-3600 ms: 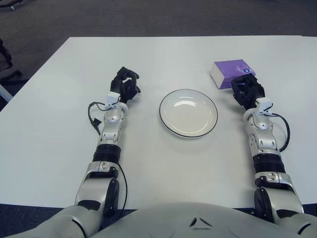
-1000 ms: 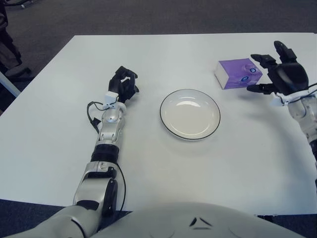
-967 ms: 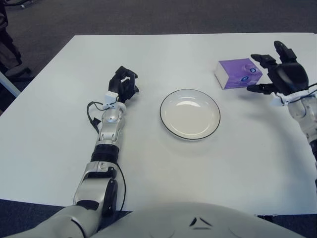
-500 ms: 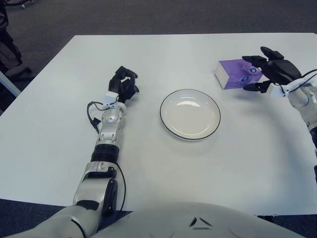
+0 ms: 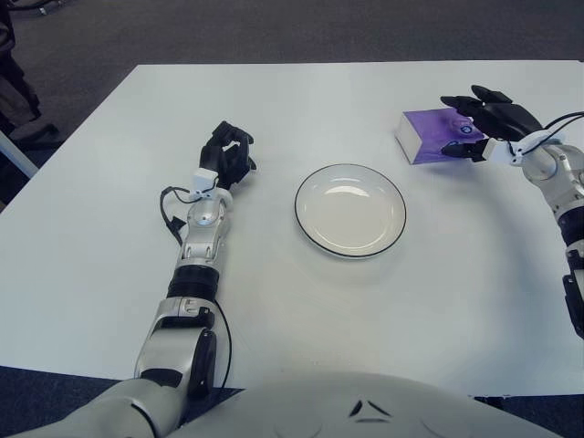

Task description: Put the tissue paper into the plate.

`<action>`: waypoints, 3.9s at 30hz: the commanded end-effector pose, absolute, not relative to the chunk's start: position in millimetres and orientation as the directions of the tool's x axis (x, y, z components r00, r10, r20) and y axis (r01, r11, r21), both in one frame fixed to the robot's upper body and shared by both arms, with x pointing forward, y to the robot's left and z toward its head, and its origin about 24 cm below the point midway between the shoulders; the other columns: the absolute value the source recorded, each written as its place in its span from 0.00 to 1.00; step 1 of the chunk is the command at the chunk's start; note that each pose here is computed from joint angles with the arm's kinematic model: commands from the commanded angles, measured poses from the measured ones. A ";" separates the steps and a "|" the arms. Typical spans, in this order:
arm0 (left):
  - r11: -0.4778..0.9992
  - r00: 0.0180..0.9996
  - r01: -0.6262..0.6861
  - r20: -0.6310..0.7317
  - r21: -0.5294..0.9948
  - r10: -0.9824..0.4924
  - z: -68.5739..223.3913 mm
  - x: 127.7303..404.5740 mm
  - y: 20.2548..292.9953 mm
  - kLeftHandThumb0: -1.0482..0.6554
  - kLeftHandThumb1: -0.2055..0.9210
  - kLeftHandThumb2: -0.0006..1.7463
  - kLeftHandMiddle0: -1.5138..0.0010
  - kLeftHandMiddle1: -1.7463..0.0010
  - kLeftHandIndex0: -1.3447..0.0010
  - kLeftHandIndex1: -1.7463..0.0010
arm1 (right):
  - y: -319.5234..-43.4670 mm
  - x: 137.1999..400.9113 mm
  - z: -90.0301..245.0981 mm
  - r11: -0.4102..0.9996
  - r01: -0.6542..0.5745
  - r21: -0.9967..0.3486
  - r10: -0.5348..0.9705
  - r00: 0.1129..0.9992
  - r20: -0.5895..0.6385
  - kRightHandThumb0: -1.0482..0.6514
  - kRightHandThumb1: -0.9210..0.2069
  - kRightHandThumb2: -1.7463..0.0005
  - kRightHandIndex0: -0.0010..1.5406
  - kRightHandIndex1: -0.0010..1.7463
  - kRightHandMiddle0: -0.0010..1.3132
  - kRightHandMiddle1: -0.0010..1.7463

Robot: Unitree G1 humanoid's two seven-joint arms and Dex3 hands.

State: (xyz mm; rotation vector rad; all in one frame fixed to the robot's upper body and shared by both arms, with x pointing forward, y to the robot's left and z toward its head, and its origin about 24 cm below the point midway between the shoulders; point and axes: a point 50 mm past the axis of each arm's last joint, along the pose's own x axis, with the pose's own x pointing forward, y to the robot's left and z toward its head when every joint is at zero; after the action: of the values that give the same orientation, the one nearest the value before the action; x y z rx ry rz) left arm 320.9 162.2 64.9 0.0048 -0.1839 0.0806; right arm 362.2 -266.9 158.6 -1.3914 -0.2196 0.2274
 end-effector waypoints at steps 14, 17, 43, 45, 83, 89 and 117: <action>0.994 0.994 -0.112 0.006 -0.015 0.112 13.6 290.5 164.6 0.41 1.00 0.32 0.45 0.00 0.54 0.00 | -248.3 378.0 149.0 0.200 -0.128 -0.971 0.303 0.951 -0.063 0.03 0.00 0.71 0.05 0.00 0.12 0.01; 0.993 0.993 -0.115 0.005 -0.014 0.115 13.6 290.0 164.1 0.41 1.00 0.32 0.45 0.00 0.54 0.00 | -247.1 378.9 148.0 0.202 -0.133 -0.970 0.302 0.951 -0.067 0.03 0.00 0.72 0.05 0.00 0.12 0.01; 0.993 0.993 -0.120 0.005 -0.016 0.120 13.9 288.3 164.1 0.41 1.00 0.32 0.46 0.00 0.54 0.00 | -239.5 379.9 105.6 0.263 -0.275 -0.925 0.236 0.948 -0.215 0.03 0.00 0.74 0.05 0.00 0.12 0.00; 0.993 0.993 -0.120 0.006 -0.016 0.121 13.9 288.3 164.0 0.41 1.00 0.32 0.46 0.00 0.54 0.00 | -240.6 378.9 103.2 0.265 -0.270 -0.926 0.229 0.950 -0.212 0.03 0.00 0.75 0.05 0.00 0.12 0.00; 0.992 0.992 -0.126 0.008 -0.017 0.126 14.8 290.3 164.6 0.41 1.00 0.32 0.46 0.00 0.55 0.00 | -268.7 340.7 85.8 0.442 -0.093 -0.892 0.277 0.960 0.037 0.62 0.45 0.33 0.30 0.96 0.34 0.99; 0.992 0.992 -0.125 0.009 -0.017 0.126 15.0 290.7 164.7 0.41 1.00 0.32 0.46 0.00 0.55 0.00 | -269.0 338.1 88.6 0.511 -0.055 -0.858 0.272 0.957 0.101 0.62 0.57 0.23 0.38 1.00 0.38 0.97; 0.993 0.993 -0.120 0.015 -0.014 0.121 15.3 291.0 163.7 0.41 1.00 0.32 0.45 0.00 0.56 0.00 | -254.9 341.7 146.1 0.815 0.127 -0.565 0.193 0.861 0.471 0.62 0.61 0.19 0.40 1.00 0.38 1.00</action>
State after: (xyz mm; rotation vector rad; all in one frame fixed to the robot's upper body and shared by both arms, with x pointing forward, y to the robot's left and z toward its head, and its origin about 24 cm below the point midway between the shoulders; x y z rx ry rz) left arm 318.2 163.4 67.2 0.0047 -0.1983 0.0909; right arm 342.3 -265.1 131.7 -0.7224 -0.4645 0.0330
